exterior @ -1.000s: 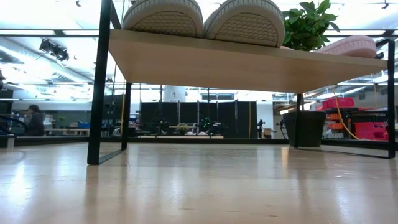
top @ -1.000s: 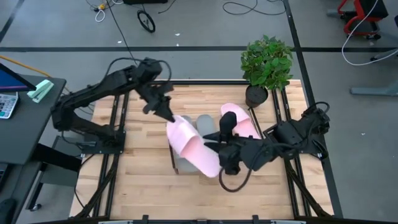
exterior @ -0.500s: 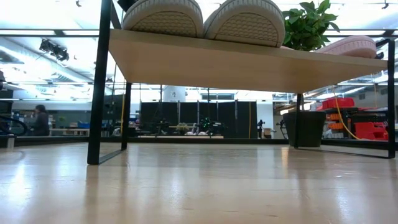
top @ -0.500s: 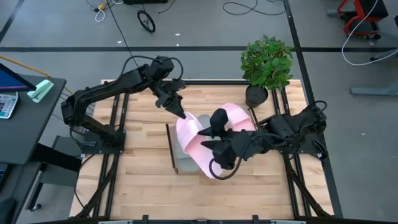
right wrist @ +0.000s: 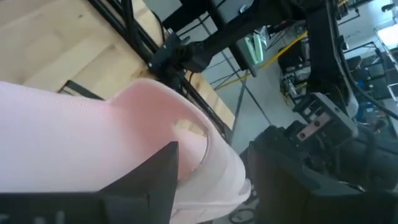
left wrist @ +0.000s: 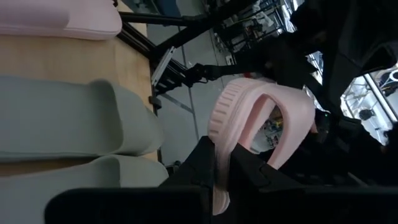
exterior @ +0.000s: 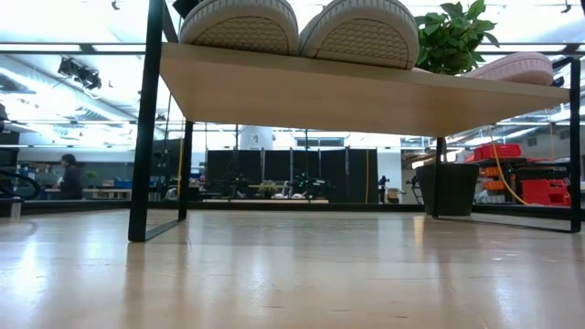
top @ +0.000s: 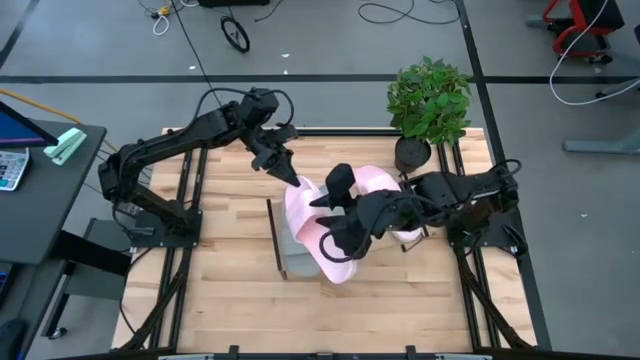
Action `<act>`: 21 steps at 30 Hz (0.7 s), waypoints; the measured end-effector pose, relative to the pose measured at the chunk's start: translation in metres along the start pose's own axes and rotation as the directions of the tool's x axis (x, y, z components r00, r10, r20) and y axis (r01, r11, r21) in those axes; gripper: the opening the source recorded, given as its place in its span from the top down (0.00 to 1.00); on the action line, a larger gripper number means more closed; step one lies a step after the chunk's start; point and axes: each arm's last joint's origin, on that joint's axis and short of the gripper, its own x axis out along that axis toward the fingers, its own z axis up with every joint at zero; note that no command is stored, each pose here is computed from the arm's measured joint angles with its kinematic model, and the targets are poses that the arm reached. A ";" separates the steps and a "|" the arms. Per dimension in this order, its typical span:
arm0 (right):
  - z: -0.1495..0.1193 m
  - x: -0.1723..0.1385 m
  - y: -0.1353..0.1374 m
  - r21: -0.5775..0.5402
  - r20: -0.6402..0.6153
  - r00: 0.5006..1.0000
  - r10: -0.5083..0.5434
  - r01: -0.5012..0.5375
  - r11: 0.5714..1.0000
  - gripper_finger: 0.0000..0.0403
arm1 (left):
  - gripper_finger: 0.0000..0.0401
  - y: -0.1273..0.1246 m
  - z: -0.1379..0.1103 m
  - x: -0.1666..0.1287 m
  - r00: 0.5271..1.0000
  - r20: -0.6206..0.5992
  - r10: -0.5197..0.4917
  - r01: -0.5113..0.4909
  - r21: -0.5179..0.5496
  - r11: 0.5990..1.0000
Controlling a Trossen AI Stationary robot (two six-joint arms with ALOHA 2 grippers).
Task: Pick and place slides into the shelf
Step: Put the pink slide on the shelf
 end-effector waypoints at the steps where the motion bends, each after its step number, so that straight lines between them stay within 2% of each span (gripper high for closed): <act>1: -0.001 0.001 -0.001 0.005 0.006 1.000 0.004 -0.004 1.000 0.51 | 0.94 0.000 0.000 0.000 1.000 0.001 0.001 -0.001 0.000 1.000; 5: -0.004 0.005 -0.008 0.080 0.014 1.000 -0.002 0.001 0.997 0.53 | 0.94 -0.001 0.001 0.001 1.000 0.012 0.008 -0.008 0.016 1.000; 10: -0.010 0.009 -0.014 0.269 0.006 1.000 -0.003 0.001 0.963 0.57 | 0.94 -0.001 0.002 0.001 1.000 0.022 0.011 -0.012 0.030 0.999; 16: -0.013 0.010 -0.014 0.365 0.011 0.999 0.031 -0.033 0.931 0.68 | 0.93 -0.001 0.002 0.001 1.000 0.022 0.010 -0.010 0.035 0.999; 21: -0.016 0.010 -0.011 0.403 -0.018 0.998 0.058 -0.046 0.914 0.73 | 0.94 -0.001 0.002 0.001 1.000 0.021 0.009 -0.010 0.042 0.999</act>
